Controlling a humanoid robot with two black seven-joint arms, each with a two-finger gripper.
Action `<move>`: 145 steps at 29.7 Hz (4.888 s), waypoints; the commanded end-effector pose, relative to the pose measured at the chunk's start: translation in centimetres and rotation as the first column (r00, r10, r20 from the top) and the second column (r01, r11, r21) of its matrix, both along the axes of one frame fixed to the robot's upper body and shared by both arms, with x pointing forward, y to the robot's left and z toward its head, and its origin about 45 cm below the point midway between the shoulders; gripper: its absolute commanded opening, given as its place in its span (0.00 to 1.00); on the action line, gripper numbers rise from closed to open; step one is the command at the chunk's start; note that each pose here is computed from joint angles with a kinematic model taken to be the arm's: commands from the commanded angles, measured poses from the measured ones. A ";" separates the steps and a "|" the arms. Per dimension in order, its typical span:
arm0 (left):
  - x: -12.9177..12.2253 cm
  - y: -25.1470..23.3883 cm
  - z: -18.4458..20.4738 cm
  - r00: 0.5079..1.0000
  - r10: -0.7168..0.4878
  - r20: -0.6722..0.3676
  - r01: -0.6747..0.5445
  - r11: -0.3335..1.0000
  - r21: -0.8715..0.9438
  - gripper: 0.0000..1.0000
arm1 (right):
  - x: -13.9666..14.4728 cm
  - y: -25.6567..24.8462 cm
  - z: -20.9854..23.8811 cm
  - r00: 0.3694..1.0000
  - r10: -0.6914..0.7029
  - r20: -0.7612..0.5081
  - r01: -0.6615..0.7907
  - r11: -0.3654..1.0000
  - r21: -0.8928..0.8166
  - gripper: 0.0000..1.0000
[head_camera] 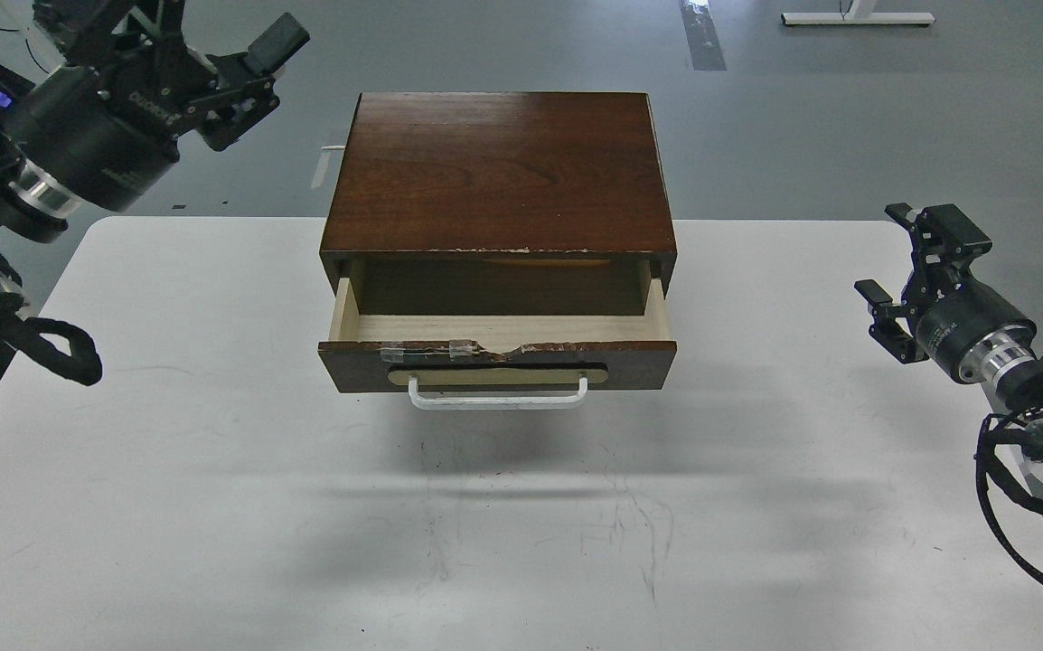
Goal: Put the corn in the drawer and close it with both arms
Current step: 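Swing the left gripper down in front of the drawer front, then push the drawer front with the left gripper into the cabinet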
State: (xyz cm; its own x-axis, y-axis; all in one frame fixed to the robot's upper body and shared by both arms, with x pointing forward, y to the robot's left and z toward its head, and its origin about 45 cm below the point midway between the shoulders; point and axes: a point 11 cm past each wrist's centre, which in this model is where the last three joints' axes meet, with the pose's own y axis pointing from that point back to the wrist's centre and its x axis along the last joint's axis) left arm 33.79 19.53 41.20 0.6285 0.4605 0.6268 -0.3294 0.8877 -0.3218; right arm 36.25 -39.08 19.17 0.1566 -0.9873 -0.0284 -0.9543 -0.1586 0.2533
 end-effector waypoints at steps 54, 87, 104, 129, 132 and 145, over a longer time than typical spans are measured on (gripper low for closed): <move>-7.9 -2.1 -24.8 0.861 0.040 -0.507 0.125 0.949 0.289 0.00 | -1.7 -0.6 -2.8 0.998 -0.024 -0.064 0.023 1.000 -0.007 1.00; -6.3 -0.6 -24.7 0.848 0.099 -0.521 0.052 0.962 0.269 0.00 | -1.9 0.2 -3.5 0.997 -0.012 -0.076 0.013 1.000 0.010 1.00; -4.5 0.0 -24.5 0.854 0.133 -0.502 0.021 0.957 0.289 0.00 | -2.4 0.2 -4.0 0.996 -0.015 -0.090 0.016 1.000 0.011 1.00; -1.7 0.5 -24.9 0.845 0.187 -0.500 -0.032 0.952 0.303 0.00 | -3.5 0.2 -5.2 0.992 -0.020 -0.122 0.022 1.000 0.018 1.00; -1.5 0.5 -24.6 0.849 0.186 -0.495 -0.032 0.953 0.303 0.00 | -3.6 0.1 -5.4 0.992 -0.022 -0.125 0.024 1.000 0.017 1.00; -0.5 1.4 -24.9 0.833 0.216 -0.509 -0.057 0.949 0.309 0.00 | -3.9 0.5 -5.8 0.991 -0.020 -0.135 0.023 0.999 0.025 1.00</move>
